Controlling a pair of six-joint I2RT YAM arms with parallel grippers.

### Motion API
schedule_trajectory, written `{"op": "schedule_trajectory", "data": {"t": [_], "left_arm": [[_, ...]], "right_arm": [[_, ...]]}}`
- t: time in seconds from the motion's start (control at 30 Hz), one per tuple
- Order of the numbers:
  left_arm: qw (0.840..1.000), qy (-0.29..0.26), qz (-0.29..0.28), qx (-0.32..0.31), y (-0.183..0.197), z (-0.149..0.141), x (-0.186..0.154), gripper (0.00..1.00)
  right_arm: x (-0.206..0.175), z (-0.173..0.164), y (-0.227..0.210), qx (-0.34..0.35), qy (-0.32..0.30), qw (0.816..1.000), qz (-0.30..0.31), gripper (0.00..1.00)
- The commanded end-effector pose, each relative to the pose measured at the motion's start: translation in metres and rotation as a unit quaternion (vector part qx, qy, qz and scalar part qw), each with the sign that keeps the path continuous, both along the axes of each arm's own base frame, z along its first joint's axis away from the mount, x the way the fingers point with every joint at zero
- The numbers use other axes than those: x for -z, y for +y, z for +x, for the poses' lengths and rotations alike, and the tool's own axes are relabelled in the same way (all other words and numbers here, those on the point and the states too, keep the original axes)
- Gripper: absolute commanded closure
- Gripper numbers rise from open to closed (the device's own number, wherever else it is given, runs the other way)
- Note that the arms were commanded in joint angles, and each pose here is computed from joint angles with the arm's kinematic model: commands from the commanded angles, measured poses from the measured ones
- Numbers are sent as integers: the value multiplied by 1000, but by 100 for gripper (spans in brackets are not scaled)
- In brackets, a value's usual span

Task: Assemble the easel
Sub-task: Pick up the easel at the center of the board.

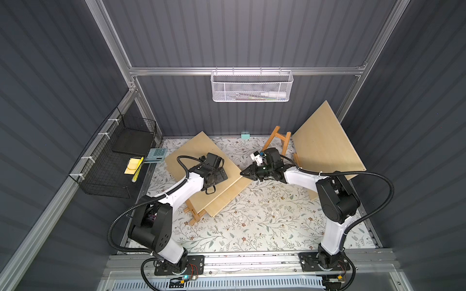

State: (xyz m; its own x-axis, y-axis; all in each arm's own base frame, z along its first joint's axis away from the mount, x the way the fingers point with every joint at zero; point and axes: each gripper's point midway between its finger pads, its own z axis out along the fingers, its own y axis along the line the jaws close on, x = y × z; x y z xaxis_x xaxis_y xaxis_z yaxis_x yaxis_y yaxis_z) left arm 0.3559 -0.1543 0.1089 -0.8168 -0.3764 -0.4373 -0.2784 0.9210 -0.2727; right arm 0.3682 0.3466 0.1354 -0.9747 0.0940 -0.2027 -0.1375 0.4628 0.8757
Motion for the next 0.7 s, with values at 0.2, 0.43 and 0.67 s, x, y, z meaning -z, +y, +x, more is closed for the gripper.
{"op": "schedule_trajectory", "data": {"t": [0.2, 0.43, 0.67], "left_arm": [[996, -1, -47, 74, -25, -16, -69, 1], [986, -81, -104, 98, -45, -1, -152, 1], [976, -103, -153, 112, -60, 3, -184, 1]], "right_arm": [[-126, -32, 8, -98, -258, 961, -10, 100], [-158, -52, -7, -124, -340, 929, -77, 100], [-179, -72, -12, -163, -402, 892, -128, 100]]}}
